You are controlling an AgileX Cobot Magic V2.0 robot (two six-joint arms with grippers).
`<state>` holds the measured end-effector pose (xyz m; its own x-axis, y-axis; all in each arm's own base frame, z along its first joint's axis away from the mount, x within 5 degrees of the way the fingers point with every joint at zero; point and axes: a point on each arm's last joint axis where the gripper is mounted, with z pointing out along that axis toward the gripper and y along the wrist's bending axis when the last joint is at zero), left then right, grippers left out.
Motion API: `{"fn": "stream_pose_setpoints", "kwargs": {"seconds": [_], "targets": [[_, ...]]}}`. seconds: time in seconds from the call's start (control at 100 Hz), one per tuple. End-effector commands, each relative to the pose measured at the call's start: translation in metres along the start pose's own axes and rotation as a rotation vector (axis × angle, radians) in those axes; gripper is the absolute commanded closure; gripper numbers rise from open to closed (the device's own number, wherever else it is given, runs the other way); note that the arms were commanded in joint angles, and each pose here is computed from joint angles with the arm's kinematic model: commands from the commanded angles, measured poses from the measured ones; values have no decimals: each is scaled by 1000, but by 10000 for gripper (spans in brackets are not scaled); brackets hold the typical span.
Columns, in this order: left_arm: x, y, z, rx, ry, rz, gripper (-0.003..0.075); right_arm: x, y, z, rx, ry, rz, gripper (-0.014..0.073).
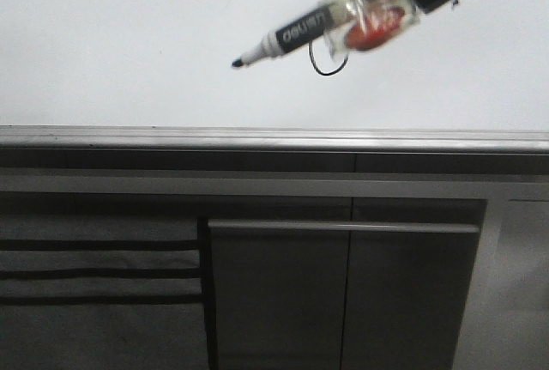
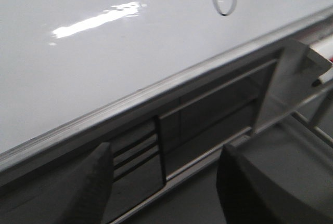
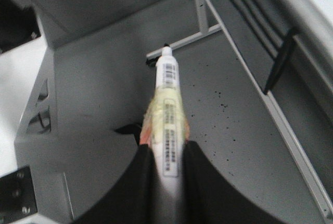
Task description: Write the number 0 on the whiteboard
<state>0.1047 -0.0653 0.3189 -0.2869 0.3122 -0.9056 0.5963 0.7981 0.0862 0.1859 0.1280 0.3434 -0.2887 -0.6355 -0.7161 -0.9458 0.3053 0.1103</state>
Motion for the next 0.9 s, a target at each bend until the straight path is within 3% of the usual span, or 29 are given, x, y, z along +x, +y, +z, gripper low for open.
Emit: {"fn": "stream_pose_setpoints", "kwargs": {"seconds": [0.0,0.15,0.26,0.52,0.89], "targets": [[-20,-10,-5,93,-63,78,321,-5,18,-8,-18,-40,-169,610],[-36,-30,-2,267,25,230,321,-7,24,-4,-37,-40,-378,610],[-45,-43,12,360,78,318,321,-12,20,-5,22,-70,-404,610],[-79,-61,50,402,113,449,321,-29,19,-16,94,-140,-511,610],[-105,-72,92,428,155,505,321,-39,20,-25,113,-168,-583,610]]}}
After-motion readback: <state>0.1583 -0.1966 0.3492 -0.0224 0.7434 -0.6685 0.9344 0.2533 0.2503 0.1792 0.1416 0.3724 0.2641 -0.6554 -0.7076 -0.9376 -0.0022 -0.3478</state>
